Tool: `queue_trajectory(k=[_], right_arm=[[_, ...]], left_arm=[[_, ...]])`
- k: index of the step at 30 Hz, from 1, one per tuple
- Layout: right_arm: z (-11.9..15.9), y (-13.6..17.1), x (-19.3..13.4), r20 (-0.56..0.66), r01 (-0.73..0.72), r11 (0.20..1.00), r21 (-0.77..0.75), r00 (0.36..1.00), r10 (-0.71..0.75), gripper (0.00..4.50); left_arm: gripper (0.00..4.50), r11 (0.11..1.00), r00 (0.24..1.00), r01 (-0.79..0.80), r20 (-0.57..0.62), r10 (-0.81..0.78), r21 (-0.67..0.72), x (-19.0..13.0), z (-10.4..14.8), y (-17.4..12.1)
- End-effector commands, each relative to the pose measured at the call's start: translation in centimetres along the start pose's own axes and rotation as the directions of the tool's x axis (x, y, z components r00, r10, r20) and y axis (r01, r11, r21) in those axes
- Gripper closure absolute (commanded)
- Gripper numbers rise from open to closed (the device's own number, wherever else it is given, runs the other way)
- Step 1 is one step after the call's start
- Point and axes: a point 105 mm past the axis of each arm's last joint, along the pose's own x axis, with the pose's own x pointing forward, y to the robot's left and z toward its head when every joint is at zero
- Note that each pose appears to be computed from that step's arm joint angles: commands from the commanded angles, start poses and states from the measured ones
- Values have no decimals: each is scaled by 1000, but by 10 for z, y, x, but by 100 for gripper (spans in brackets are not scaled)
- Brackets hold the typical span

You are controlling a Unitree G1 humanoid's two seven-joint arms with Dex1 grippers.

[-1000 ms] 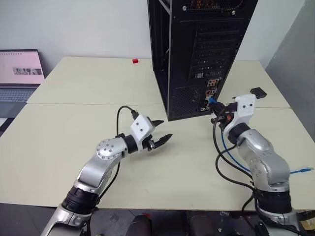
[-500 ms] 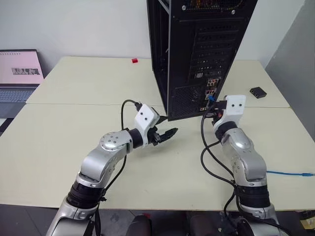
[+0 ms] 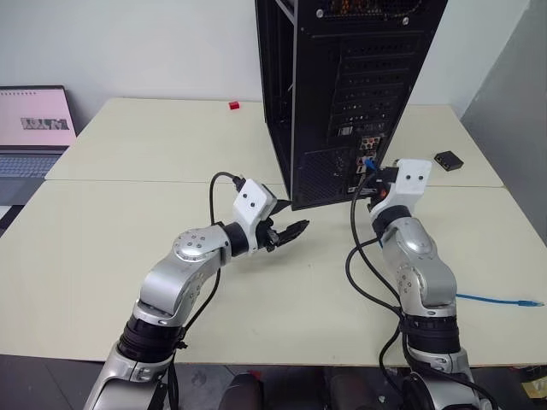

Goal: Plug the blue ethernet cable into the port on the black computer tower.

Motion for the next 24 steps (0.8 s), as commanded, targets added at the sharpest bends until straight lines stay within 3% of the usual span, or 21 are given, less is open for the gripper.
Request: queue_trajectory(k=[1, 24], right_arm=[[20, 3, 3, 74, -10, 1000, 13, 997, 9, 450], [8, 8, 5, 47, -15, 999, 37, 999, 13, 450]], left_arm=[[130, 997, 998, 23, 50, -27, 72, 0, 17, -8], [130, 993, 997, 48, 60, -55, 111, 2, 19, -16]])
